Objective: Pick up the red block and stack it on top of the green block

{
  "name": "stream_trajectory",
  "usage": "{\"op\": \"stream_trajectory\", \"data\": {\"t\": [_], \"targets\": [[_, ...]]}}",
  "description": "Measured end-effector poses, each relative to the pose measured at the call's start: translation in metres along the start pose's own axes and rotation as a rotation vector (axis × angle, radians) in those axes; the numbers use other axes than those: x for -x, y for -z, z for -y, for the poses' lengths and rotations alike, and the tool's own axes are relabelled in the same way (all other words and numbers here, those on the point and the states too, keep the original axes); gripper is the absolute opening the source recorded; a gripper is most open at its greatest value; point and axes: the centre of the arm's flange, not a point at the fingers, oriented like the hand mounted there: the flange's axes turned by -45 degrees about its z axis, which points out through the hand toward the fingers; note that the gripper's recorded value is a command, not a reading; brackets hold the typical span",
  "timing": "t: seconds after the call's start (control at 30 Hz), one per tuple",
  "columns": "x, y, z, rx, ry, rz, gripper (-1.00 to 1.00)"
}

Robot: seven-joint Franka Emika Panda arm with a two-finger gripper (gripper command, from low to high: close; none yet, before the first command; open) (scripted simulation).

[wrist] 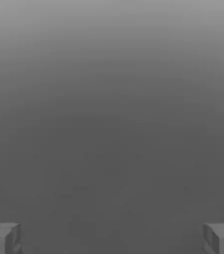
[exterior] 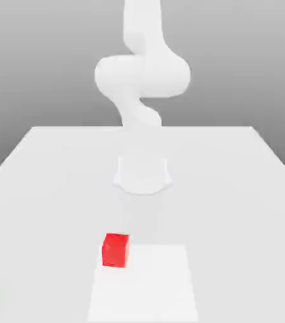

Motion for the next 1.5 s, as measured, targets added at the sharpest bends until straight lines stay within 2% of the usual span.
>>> {"op": "stream_trajectory", "data": {"t": [0.3,0.6,0.8,0.83,1.07,1.3,1.5], "targets": [[0.11,-0.202,-0.032,0.032,-0.047,0.336,0.0],[0.308,-0.322,-0.056,0.052,-0.105,0.694,0.0],[0.355,-0.363,-0.057,0.053,-0.109,0.719,0.0],[0.36,-0.368,-0.057,0.053,-0.109,0.72,-1.0],[0.361,-0.368,-0.057,0.053,-0.109,0.72,-1.0],[0.324,-0.326,-0.057,0.053,-0.11,0.72,-1.0],[0.278,-0.34,-0.124,0.172,-0.424,0.707,-1.0]]}}
